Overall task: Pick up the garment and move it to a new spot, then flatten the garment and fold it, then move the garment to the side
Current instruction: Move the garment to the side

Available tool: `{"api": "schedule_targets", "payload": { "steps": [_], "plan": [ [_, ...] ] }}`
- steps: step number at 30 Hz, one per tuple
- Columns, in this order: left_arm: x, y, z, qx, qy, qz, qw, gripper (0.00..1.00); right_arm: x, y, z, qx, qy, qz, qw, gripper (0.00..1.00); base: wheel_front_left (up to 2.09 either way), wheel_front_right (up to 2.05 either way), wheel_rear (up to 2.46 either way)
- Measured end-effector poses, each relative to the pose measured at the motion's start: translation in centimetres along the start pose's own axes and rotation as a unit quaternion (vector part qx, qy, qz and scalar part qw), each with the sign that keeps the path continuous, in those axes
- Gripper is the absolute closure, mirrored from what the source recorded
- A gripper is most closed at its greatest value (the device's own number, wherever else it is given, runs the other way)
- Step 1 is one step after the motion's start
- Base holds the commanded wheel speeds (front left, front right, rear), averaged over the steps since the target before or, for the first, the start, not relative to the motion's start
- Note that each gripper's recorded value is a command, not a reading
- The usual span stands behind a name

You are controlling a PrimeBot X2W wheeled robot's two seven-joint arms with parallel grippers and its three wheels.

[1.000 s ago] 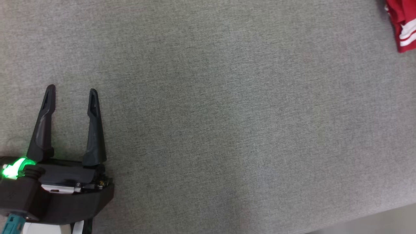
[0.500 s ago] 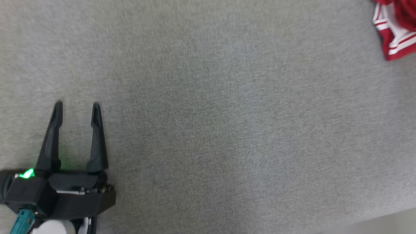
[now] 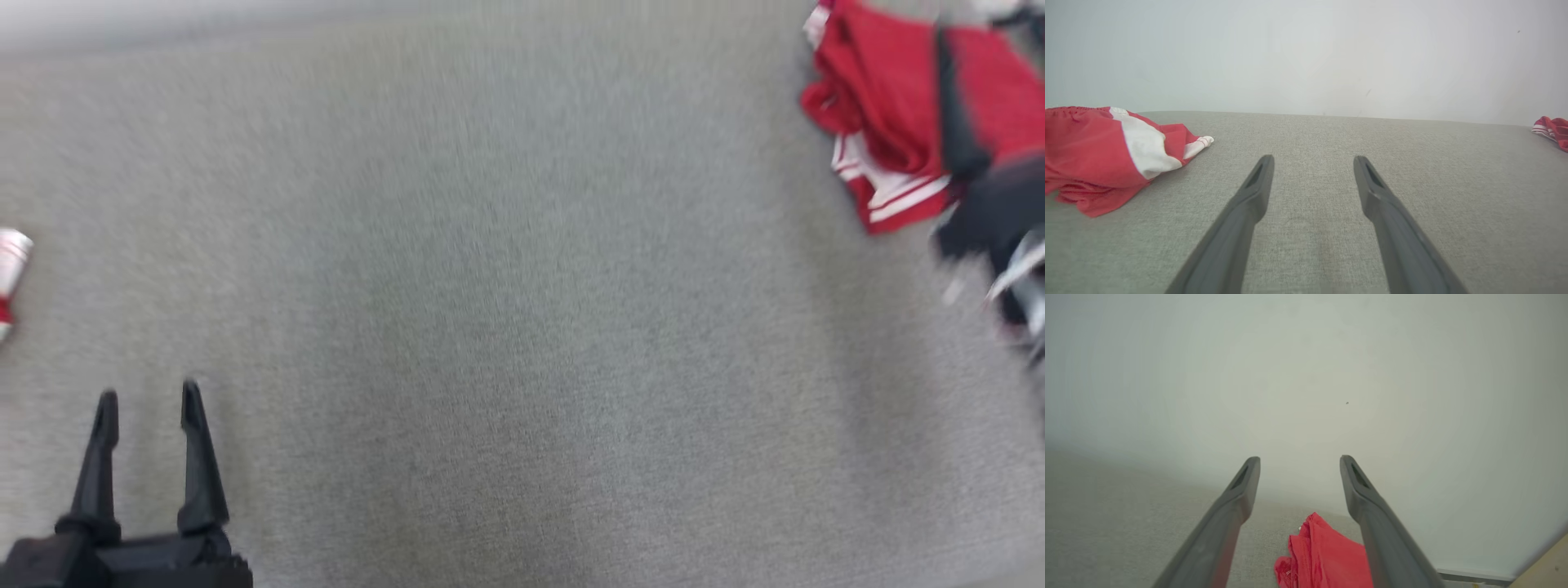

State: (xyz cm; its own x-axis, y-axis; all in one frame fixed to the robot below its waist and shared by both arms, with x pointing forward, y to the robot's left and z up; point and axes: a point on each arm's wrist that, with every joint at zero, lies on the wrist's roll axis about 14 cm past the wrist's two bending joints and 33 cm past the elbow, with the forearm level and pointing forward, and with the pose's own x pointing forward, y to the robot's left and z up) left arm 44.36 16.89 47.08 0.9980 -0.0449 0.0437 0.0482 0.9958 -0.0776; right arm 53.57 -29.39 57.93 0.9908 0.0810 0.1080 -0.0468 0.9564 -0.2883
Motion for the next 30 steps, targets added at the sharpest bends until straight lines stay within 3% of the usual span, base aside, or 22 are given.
{"api": "schedule_targets", "payload": {
  "steps": [6,16,23,30],
  "plan": [
    [-2.6,0.6,2.5,0.005,-0.019,0.009,1.0,0.0,-6.8,3.8,-1.0,0.079,0.001,-0.001,0.997,0.0,0.0,0.0,0.0],
    [-5.6,1.5,4.4,0.008,-0.035,0.023,0.999,0.0,-14.1,11.0,-2.8,0.184,0.025,0.009,0.983,0.0,0.0,0.0,0.0],
    [-8.2,2.0,4.5,0.007,-0.031,0.03,0.999,0.0,-17.4,13.4,-2.6,0.205,0.028,0.01,0.978,0.0,0.0,0.0,0.0],
    [-10.0,3.2,5.2,0.006,-0.041,0.049,0.998,0.0,-18.3,14.5,-1.2,0.211,0.01,0.018,0.977,0.0,0.0,0.0,0.0]
  ]
}}
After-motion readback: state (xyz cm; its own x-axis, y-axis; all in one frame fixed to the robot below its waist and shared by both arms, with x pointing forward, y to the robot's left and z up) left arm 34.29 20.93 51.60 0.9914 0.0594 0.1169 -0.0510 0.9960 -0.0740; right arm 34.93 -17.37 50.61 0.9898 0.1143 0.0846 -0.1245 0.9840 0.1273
